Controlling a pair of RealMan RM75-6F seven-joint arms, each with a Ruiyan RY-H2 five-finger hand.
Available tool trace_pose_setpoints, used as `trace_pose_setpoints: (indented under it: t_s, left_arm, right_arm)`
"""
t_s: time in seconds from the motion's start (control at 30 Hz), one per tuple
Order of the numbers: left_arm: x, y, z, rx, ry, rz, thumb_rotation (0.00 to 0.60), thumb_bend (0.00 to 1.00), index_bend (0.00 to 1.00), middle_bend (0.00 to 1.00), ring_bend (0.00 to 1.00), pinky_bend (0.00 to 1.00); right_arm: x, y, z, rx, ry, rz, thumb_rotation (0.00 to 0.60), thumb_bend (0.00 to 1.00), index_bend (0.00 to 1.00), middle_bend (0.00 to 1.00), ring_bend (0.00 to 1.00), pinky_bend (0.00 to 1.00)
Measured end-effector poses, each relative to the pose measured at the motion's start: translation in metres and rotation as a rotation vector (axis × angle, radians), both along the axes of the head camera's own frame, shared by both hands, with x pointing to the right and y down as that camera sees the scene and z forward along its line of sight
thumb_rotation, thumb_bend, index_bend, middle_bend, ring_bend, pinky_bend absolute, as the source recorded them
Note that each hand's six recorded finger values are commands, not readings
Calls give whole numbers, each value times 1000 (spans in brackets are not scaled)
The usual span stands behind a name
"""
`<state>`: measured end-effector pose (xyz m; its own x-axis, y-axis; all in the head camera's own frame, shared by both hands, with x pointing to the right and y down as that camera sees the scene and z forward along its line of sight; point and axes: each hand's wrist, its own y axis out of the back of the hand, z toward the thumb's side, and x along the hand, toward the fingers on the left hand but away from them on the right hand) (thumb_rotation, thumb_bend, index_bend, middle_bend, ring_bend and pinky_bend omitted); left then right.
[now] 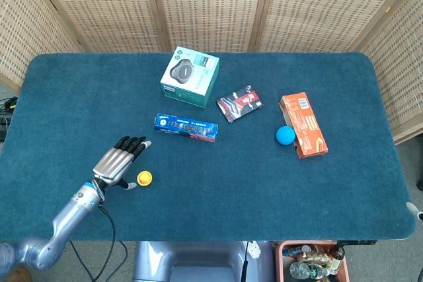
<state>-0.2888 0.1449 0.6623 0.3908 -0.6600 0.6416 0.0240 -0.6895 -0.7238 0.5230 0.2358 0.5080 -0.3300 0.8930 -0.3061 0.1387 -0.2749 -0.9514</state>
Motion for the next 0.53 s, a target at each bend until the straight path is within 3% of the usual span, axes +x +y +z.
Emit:
trace_pose_setpoints:
  t_s: [0.27, 0.4, 0.53]
  left_arm:
    - [-62, -1, -50, 195, 1, -179, 600, 0, 0, 0, 0, 0]
    - [-108, 19, -76, 284, -66, -291, 600, 0, 0, 0, 0, 0]
    - [-132, 39, -97, 331, -104, -323, 600, 0, 0, 0, 0, 0]
  right_arm:
    - [-5, 1, -2, 3, -23, -18, 600, 0, 0, 0, 0, 0]
    - [-8, 1, 0, 0, -26, -41, 600, 0, 0, 0, 0, 0]
    - [-10, 3, 2, -10, -25, -55, 600, 0, 0, 0, 0, 0]
